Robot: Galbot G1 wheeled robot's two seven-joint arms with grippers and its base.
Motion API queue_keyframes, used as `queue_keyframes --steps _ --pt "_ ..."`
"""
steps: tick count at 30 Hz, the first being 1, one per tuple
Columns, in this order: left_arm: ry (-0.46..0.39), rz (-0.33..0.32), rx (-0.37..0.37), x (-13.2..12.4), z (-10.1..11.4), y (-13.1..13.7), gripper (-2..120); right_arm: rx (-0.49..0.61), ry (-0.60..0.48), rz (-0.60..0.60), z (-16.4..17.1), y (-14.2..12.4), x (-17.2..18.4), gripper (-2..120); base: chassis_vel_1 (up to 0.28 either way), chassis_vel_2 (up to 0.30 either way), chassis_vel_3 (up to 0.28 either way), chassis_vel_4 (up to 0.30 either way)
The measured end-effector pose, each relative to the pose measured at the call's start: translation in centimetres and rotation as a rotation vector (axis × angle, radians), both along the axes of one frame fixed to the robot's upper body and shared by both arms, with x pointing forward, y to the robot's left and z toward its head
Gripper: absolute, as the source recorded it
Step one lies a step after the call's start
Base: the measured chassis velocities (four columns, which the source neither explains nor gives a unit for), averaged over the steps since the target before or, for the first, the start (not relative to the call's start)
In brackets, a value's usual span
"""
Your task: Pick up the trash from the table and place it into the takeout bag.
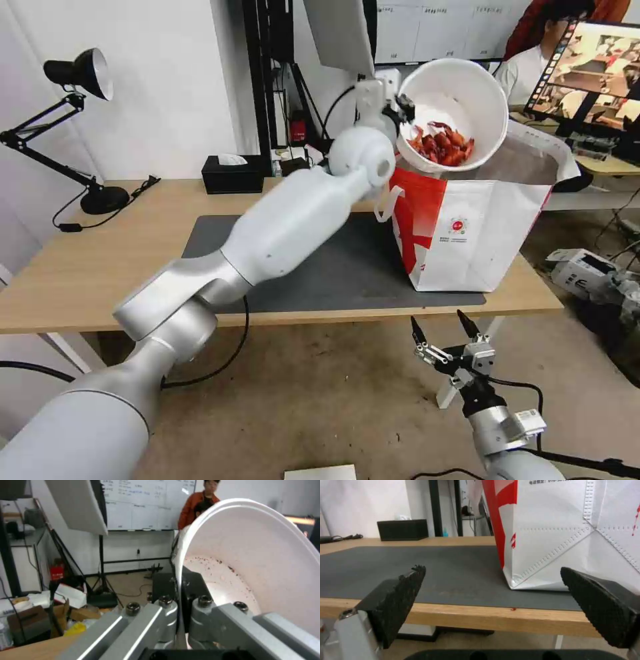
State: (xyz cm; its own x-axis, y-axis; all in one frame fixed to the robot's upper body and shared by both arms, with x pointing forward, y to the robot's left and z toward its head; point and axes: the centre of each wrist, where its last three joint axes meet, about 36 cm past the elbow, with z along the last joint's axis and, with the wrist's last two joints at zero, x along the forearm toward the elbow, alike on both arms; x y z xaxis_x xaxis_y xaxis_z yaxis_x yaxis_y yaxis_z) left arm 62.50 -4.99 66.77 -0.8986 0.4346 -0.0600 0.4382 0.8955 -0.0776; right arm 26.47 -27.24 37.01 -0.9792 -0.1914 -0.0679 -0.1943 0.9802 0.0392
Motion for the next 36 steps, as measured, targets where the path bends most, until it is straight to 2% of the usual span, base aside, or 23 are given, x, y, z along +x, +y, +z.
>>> queue_keyframes --steps 5,7,9,14,23,36 --pt "0.035 -0.066 0.034 -0.6 -0.6 0.4 0 0.000 0.000 0.000 0.0 0.0 0.0 100 0.000 0.000 0.000 0.000" --pt "0.068 -0.086 0.030 -0.7 -0.5 0.5 0 0.000 0.000 0.000 0.0 0.0 0.0 100 0.000 0.000 0.000 0.000" --pt "0.147 -0.124 0.021 -0.9 -0.1 0.5 0 0.000 0.000 0.000 0.0 0.0 0.0 100 0.000 0.000 0.000 0.000" --pt "0.230 -0.156 0.030 -0.6 -0.3 0.5 0 0.000 0.000 0.000 0.0 0.0 0.0 100 0.000 0.000 0.000 0.000" --pt "0.300 -0.190 0.027 -0.4 -1.4 -0.6 0 0.000 0.000 0.000 0.0 0.0 0.0 100 0.000 0.000 0.000 0.000" --pt "0.362 -0.209 0.084 -0.3 -2.6 -0.9 0 0.000 0.000 0.000 0.0 0.0 0.0 100 0.000 0.000 0.000 0.000"
